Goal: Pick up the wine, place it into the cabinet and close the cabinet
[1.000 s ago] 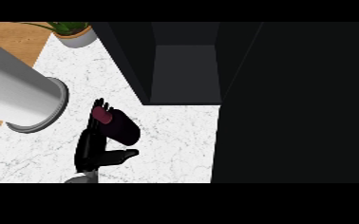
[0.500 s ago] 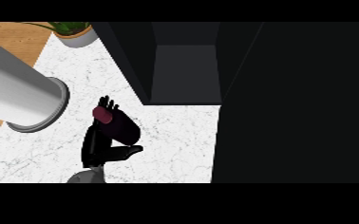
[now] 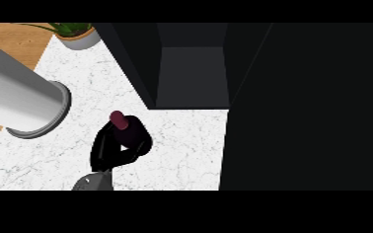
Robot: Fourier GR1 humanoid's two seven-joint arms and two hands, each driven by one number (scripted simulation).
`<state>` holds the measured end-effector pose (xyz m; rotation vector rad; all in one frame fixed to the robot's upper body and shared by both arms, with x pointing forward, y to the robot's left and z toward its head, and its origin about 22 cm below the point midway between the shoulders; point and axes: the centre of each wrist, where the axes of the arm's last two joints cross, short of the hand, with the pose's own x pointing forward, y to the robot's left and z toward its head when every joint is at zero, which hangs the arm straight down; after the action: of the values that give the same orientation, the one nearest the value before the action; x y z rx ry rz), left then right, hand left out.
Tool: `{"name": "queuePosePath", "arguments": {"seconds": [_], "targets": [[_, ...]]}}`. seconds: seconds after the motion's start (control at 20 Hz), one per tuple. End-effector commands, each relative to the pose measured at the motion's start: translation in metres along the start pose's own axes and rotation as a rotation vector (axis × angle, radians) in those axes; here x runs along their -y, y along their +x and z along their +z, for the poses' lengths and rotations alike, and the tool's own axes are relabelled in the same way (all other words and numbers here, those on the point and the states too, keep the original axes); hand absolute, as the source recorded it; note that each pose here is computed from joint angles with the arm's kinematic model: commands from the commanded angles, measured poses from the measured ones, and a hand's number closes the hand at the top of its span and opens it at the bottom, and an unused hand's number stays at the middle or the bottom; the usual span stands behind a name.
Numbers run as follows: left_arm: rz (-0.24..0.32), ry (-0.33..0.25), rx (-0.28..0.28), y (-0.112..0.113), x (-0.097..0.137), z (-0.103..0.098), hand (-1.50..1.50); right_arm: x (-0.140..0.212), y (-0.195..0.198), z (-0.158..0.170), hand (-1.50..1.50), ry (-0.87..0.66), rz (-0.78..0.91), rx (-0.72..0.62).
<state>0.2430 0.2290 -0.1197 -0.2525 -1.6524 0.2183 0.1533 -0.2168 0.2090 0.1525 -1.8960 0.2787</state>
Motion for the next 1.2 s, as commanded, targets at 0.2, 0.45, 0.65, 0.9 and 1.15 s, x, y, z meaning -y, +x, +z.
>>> {"name": "queuePosePath", "arguments": {"seconds": [0.2, 0.45, 0.65, 0.9, 1.15], "targets": [[-0.214, -0.085, 0.085, 0.005, 0.025, -0.021, 1.50, -0.006, 0.008, 0.028, -1.50, 0.013, -0.052, 0.064], [-0.213, -0.044, 0.071, 0.023, -0.049, 0.015, 1.50, -0.001, 0.013, 0.017, -1.50, 0.031, -0.035, 0.045], [-0.194, -0.024, 0.120, 0.030, -0.047, 0.023, 1.50, -0.007, 0.015, 0.018, -1.50, 0.017, -0.051, 0.042], [-0.299, 0.012, 0.281, 0.054, -0.058, 0.023, 1.50, 0.003, 0.009, 0.017, -1.50, 0.027, -0.057, 0.030], [-0.146, -0.060, 0.259, 0.095, -0.039, 0.018, 1.50, 0.002, 0.007, 0.017, -1.50, 0.022, -0.039, 0.037]]}}
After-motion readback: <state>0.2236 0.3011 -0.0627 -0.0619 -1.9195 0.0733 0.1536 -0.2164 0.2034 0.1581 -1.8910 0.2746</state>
